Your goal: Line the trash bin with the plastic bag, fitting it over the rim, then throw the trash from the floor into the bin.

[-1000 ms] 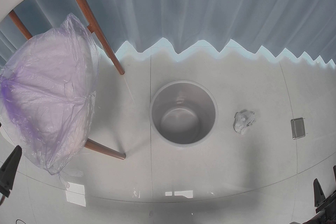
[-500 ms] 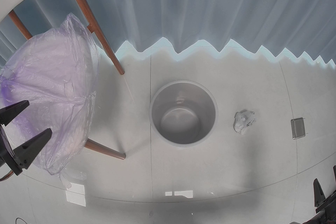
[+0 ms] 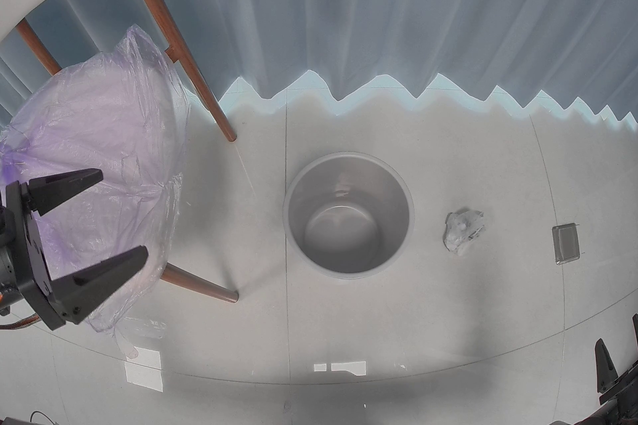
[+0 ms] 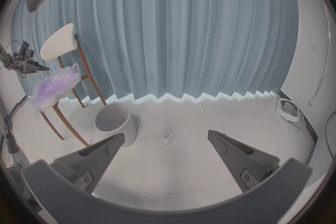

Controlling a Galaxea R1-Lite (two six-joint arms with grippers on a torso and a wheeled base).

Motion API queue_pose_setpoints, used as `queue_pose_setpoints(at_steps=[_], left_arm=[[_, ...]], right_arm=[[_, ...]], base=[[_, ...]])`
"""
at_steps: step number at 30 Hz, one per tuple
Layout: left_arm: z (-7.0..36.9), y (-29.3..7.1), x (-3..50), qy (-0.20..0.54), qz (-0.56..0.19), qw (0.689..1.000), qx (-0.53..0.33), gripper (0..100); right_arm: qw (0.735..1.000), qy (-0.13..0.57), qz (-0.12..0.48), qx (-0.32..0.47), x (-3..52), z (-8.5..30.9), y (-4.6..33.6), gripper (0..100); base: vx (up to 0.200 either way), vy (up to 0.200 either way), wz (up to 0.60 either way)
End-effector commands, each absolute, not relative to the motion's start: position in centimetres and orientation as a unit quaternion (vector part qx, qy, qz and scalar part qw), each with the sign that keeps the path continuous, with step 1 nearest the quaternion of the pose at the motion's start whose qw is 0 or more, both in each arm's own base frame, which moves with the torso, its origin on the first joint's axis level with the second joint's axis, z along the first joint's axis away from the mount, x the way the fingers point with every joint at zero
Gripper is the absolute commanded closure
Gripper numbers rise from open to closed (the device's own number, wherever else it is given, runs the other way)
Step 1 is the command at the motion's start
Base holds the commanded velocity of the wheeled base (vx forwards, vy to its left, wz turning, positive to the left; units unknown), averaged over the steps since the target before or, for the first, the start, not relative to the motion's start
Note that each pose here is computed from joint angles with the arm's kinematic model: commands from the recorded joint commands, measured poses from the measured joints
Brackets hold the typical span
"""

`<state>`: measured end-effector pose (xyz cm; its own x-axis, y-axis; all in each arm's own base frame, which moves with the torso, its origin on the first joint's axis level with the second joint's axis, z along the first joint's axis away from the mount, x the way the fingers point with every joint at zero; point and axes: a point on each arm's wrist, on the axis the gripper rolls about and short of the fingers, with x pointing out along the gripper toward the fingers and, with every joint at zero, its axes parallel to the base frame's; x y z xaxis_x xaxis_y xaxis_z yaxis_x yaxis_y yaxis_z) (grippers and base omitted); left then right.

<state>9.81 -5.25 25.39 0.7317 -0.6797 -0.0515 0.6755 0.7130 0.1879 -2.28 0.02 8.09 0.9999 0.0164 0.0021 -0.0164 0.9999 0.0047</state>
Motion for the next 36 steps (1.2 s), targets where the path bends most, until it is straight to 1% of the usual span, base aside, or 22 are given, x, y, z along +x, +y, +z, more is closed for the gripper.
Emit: queue_pose_setpoints(at_steps=[1,5,10,18,23,31,36], left_arm=[[24.9,-6.8,10.9,0.008,-0.401,0.909,0.112,0],[24.3,-7.8,11.5,0.023,-0.423,0.897,0.124,0],[23.7,-8.5,12.2,0.037,-0.432,0.890,0.137,0],[24.0,-9.6,13.5,0.026,-0.442,0.879,0.180,0],[24.6,-10.4,14.0,0.017,-0.443,0.877,0.184,0],[25.0,-10.8,14.2,0.016,-0.418,0.888,0.192,0],[24.9,-11.8,14.1,0.019,-0.375,0.904,0.203,0]], right_arm=[[1.000,-0.001,0.009,0.002,-2.3,7.6,0.0,0],[1.000,-0.001,0.009,0.002,-2.3,7.6,0.0,0],[1.000,-0.001,0.008,0.002,-2.3,7.6,0.0,0],[1.000,-0.001,0.008,0.002,-2.3,7.6,0.0,0],[1.000,-0.001,0.008,0.002,-2.3,7.6,0.0,0],[1.000,-0.001,0.008,0.002,-2.3,7.6,0.0,0],[1.000,-0.001,0.008,0.002,-2.3,7.6,0.0,0]], base=[[0.000,0.000,0.00],[0.000,0.000,0.00],[0.000,0.000,0.00],[0.000,0.000,0.00],[0.000,0.000,0.00],[0.000,0.000,0.00],[0.000,0.000,0.00]])
